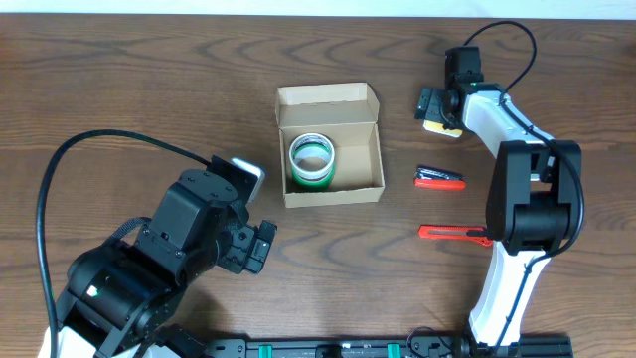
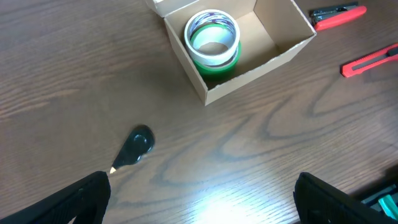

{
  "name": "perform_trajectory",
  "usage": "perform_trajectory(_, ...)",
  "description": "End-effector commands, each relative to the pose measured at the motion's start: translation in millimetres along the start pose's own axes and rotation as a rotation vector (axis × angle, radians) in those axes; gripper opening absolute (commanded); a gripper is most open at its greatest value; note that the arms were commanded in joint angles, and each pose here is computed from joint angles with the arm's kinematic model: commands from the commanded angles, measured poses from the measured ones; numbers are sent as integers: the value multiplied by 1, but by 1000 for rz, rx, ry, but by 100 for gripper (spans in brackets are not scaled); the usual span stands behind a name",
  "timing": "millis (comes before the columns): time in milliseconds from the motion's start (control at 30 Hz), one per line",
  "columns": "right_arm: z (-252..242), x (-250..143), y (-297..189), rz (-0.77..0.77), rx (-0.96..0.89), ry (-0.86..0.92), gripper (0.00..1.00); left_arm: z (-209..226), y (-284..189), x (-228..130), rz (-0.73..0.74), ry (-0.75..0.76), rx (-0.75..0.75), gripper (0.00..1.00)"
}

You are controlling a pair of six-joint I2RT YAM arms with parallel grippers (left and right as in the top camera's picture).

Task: Pack container
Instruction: 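Lift the yellow notepad with the right gripper and carry it over the box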

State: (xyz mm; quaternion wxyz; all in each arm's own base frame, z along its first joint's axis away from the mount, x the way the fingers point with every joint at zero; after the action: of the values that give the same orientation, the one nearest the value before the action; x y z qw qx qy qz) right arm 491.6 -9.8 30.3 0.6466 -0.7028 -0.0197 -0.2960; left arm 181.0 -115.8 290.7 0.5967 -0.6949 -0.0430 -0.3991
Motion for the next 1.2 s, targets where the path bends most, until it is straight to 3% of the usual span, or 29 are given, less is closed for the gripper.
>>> perform_trajectory(0, 6, -2, 4, -1, -12, -23, 99, 2, 0, -2, 3, 1, 10, 95)
perform_trajectory(267, 6, -5, 8, 10, -13, -25, 97, 2, 0, -2, 3, 1, 10, 95)
perform_trajectory(500, 7, -7, 10, 19, -12, -13, 73, 2, 0, -2, 3, 1, 10, 95)
perform_trajectory(767, 9, -3, 6, 16, -4, -11, 72, 2, 0, -2, 3, 1, 10, 95)
perform_trajectory(1167, 37, 55, -66, 0, 102, -55, 72, 2, 0, -2, 3, 1, 10, 95)
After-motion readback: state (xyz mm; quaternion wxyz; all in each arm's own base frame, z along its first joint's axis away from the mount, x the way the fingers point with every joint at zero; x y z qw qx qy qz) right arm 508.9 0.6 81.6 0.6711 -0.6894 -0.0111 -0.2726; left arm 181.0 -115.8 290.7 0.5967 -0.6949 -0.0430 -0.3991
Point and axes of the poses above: each gripper's point midway between its finger pads, its own y axis out along the fingers, its own z axis along the line the jaws close on, x = y × z, the point moved 3 cm from there along -y, back along the fingers, and after that the axes turned 5 degrees about y, right-handed, at the moved point
